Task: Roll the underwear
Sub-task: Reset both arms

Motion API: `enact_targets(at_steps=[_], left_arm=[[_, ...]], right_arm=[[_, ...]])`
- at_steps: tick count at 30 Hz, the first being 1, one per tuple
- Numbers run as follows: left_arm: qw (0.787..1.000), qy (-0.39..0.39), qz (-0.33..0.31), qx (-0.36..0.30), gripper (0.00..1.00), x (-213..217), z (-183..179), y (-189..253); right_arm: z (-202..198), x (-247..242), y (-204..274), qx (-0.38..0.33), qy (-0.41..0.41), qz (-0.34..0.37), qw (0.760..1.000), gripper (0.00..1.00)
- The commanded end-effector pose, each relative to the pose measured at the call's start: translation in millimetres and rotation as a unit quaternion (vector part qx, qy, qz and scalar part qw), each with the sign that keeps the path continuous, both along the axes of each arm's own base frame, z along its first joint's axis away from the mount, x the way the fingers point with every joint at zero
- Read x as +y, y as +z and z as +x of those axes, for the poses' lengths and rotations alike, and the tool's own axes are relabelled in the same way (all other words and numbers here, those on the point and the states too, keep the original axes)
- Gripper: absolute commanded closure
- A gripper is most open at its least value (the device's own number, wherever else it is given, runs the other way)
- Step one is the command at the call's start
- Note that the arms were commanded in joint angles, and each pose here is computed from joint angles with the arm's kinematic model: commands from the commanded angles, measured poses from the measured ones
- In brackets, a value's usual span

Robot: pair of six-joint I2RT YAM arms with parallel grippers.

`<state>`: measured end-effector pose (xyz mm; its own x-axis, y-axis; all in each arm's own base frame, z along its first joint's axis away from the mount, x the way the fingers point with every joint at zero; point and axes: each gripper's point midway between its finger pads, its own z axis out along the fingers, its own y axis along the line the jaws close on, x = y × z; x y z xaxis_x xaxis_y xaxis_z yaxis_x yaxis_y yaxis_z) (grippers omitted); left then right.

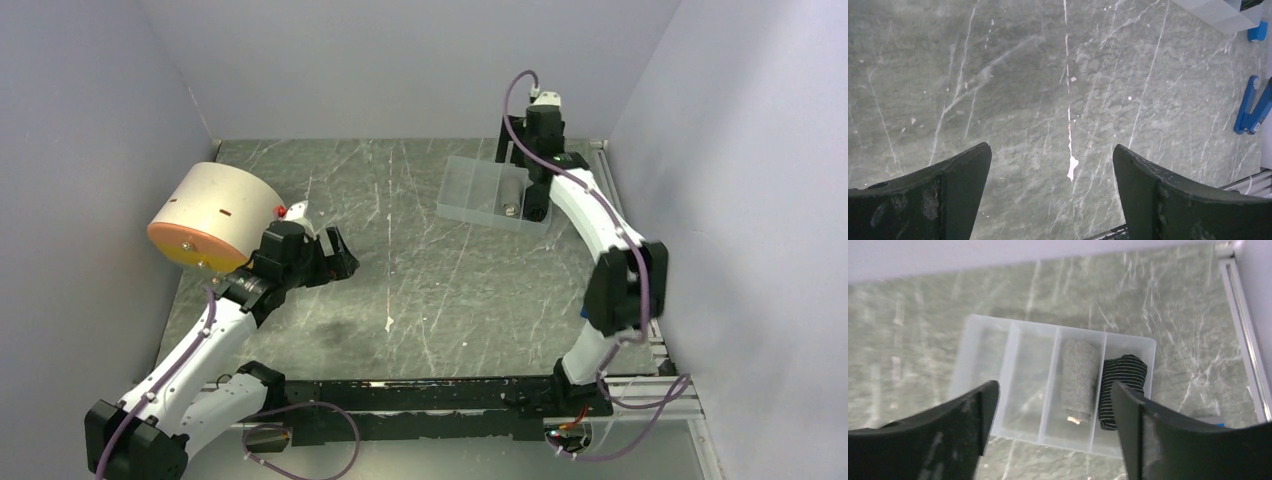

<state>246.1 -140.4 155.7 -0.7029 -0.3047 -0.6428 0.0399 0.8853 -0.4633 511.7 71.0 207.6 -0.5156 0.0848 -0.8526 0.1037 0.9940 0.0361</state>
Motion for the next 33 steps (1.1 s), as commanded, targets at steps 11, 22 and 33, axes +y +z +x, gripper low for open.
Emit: enact_targets(at_steps=[11, 22, 33], left_arm=[[0.989, 0.043, 0.077, -0.116, 0.04, 26.1, 42.5, 101.3], [0.976, 0.093, 0.117, -0.156, 0.03, 56.2, 38.1, 129.2], [0.982, 0.088, 0.106, -0.128, 0.04, 51.2, 34.3, 112.2]], right_arm=[[-148.4, 54.0, 112.7, -0.215, 0.181, 0.197, 0.939, 0.0], [-176.0, 20.3, 2.5, 0.008, 0.042, 0.179, 0.983, 0.0], [-167.8, 22.2, 62.4, -0.087, 0.092, 0.155, 0.98, 0.0]])
